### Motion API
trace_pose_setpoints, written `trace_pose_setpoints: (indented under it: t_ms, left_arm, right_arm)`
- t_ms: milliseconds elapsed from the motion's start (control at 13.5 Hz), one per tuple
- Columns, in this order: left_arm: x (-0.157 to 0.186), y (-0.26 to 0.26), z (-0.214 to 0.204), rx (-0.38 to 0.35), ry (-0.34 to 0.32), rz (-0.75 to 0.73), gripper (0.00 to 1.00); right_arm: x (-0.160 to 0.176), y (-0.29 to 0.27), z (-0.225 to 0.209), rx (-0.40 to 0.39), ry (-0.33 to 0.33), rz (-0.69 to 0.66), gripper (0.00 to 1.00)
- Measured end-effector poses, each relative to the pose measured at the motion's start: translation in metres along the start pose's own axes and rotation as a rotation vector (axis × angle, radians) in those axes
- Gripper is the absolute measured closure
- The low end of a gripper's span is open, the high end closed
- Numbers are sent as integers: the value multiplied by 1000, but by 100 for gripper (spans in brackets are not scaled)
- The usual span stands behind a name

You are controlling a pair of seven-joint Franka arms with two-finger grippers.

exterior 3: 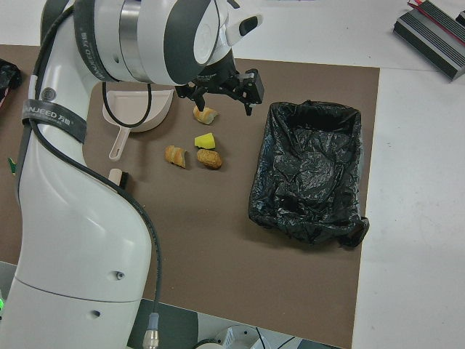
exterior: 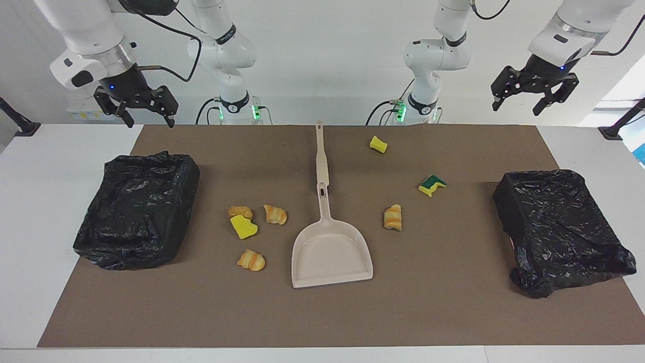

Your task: Sweep and dump trash in bin

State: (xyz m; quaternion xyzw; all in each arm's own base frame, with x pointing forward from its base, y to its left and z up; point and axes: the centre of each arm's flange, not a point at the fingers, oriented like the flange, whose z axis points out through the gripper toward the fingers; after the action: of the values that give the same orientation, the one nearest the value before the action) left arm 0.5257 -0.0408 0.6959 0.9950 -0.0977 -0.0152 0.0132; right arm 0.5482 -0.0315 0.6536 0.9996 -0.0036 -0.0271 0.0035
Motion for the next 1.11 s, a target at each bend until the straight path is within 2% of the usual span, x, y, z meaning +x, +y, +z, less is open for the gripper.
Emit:
trace_pose_setpoints:
  t_ms: [1110]
  left_arm:
    - [0, -2, 0, 0, 2, -5, 0]
  right_arm:
    - [-1, -2, 2, 0, -6, -4, 0]
